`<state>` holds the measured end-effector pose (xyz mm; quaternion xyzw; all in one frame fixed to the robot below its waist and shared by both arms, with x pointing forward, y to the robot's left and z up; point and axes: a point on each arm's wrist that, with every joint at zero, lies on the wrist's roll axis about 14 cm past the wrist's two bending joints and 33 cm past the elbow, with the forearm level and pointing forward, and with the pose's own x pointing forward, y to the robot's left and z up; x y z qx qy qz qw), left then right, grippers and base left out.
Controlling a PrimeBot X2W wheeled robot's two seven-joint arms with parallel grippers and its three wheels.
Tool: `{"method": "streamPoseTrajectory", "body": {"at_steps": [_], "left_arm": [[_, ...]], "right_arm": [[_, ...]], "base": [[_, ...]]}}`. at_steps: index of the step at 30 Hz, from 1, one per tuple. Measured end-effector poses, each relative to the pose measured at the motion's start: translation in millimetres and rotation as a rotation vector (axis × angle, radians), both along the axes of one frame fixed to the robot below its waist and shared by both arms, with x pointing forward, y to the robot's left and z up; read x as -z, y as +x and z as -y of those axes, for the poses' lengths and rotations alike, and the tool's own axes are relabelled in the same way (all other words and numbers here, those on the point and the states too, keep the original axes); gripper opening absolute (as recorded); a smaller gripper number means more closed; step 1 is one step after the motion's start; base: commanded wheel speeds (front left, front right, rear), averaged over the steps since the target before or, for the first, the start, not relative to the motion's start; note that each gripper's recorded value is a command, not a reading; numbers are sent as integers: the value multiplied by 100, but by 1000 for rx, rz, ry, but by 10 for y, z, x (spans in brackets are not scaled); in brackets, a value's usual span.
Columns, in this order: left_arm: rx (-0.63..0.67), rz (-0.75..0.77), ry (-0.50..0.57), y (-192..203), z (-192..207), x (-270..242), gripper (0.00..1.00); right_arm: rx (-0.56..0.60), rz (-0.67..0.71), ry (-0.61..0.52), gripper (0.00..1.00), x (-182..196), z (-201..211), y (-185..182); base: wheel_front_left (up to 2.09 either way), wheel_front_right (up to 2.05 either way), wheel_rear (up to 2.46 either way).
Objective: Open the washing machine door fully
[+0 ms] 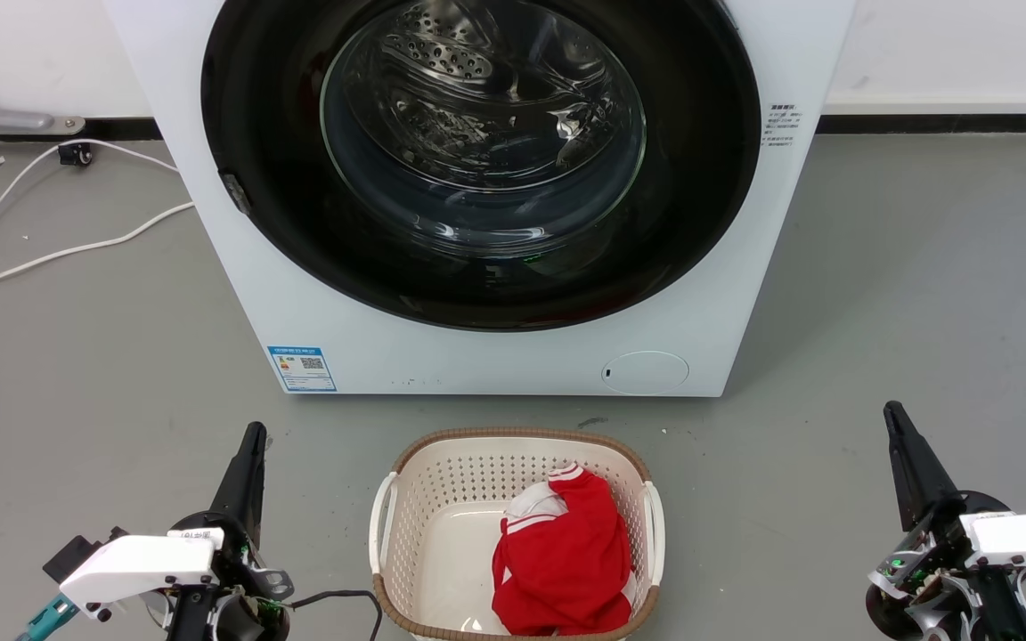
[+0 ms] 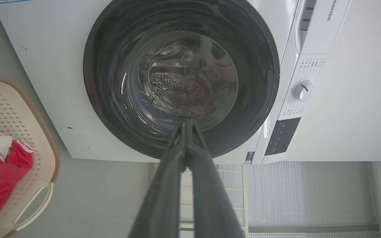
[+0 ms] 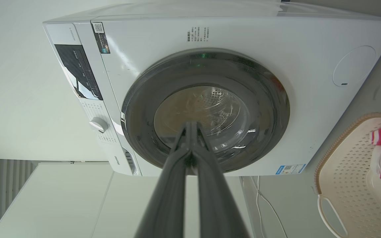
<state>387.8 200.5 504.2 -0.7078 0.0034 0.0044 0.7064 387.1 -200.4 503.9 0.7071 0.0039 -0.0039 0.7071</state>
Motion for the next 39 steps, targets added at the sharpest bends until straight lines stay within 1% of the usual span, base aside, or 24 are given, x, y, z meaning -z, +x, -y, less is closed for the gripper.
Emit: {"method": "streamPoseTrajectory", "body": {"at_steps": [7,8,13,19,24,30,39], "left_arm": [[0,0,-1,0,0,0,0],[-1,-2,-2,-2,1,8,100],[-4,-54,-9,-81,27,182,100],[0,-40,17,-65,89,134,100],[-8,-8,74,-37,94,26,100],[-23,38,184,-12,72,-130,100],[-41,90,390,3,72,-309,100]], "right_arm": [[1,0,1,0,0,2,0],[1,-2,2,100,8,1,-3],[10,-54,7,100,184,-1,-93],[29,-38,-17,100,133,12,-99],[45,-20,-70,100,70,36,-96],[48,5,-202,100,-24,35,-85],[46,49,-478,100,-175,0,-92]], "base": [[0,0,0],[0,0,0],[0,0,0],[0,0,0],[0,0,0],[0,0,0],[0,0,0]]}}
